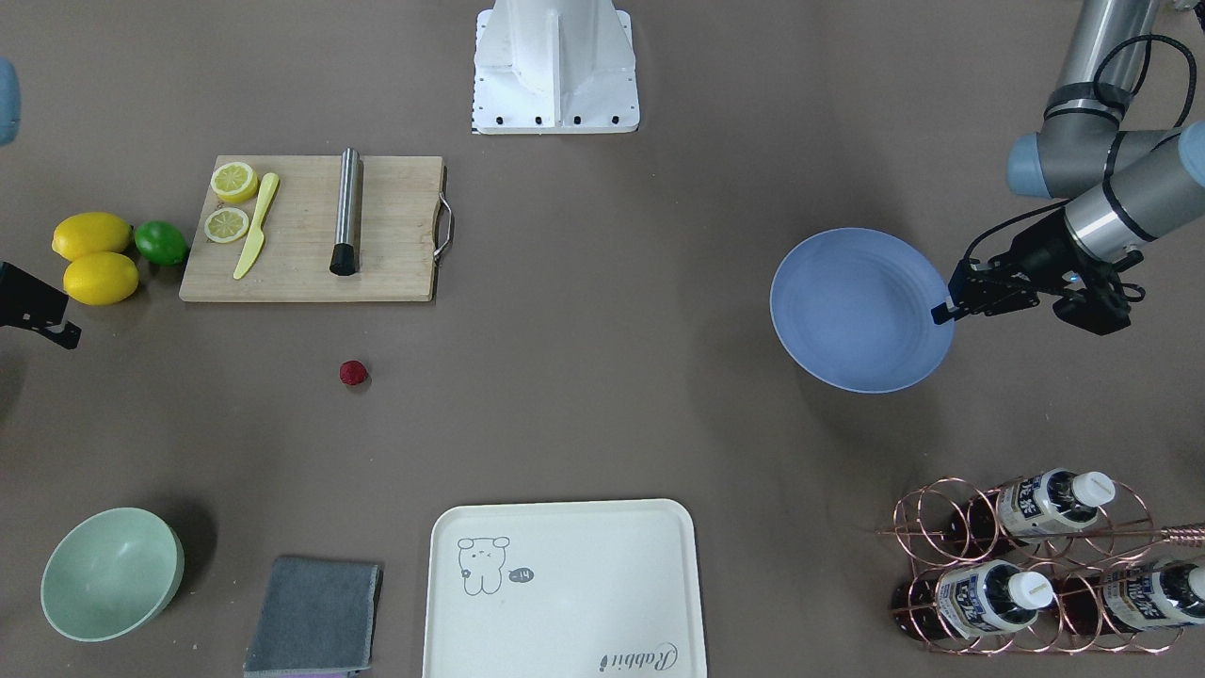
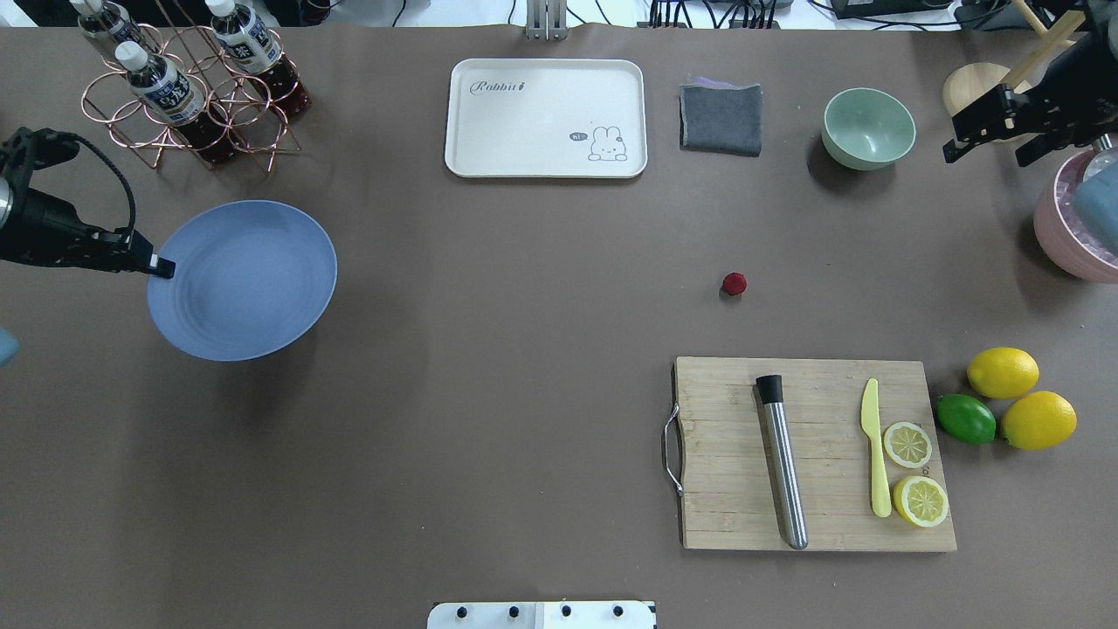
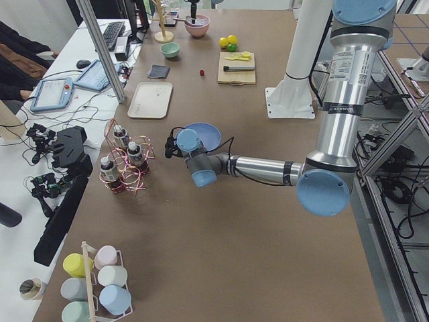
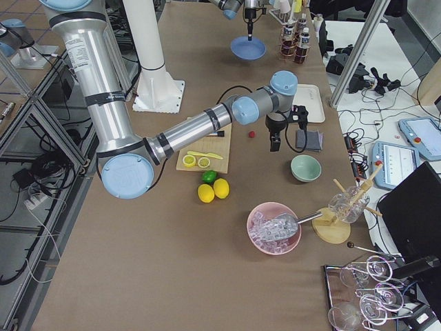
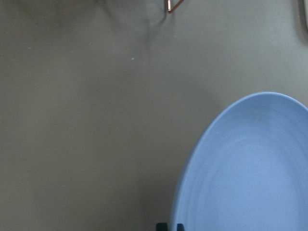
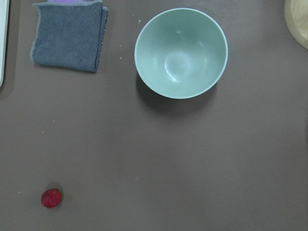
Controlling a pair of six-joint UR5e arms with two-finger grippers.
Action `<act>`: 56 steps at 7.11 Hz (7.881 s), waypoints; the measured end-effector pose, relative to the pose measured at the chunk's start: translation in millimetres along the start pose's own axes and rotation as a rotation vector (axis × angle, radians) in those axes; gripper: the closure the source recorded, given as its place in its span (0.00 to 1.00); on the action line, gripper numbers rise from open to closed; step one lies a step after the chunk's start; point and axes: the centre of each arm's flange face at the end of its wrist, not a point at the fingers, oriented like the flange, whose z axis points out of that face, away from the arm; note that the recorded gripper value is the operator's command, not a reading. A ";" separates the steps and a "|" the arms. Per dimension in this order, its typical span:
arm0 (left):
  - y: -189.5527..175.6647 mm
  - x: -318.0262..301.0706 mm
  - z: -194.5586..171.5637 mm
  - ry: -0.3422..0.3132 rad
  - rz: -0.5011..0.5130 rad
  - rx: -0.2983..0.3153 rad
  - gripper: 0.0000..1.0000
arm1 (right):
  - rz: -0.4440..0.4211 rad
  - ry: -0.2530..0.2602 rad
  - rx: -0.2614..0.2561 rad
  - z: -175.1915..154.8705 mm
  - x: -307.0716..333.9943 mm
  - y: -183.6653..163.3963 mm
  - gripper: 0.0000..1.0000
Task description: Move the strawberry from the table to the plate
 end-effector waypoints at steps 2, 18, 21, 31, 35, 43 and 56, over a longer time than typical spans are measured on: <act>12.6 101.6 19.3 -0.005 -0.075 0.010 1.00 | 0.021 0.019 0.001 27.9 -59.9 3.3 0.00; 128.3 310.5 179.6 -0.103 -0.145 0.197 0.02 | 0.006 0.079 0.014 226.6 -199.4 60.9 1.00; 84.8 288.1 143.9 -0.132 -0.044 0.269 0.02 | 0.016 0.046 0.013 200.7 -207.8 53.8 1.00; -52.0 99.5 -19.9 -0.230 0.103 0.141 0.02 | 0.012 0.045 0.039 205.2 -421.2 186.7 1.00; -49.0 25.8 -43.7 -0.313 0.152 0.088 0.02 | -0.020 0.047 0.045 222.2 -443.2 220.0 1.00; -44.4 11.0 -44.8 -0.328 0.135 0.074 0.02 | 0.002 0.013 0.070 202.6 -450.4 211.4 0.00; 11.5 -201.1 -267.8 -0.580 0.186 -0.086 0.02 | -0.108 0.178 -0.146 -49.6 270.9 70.3 0.00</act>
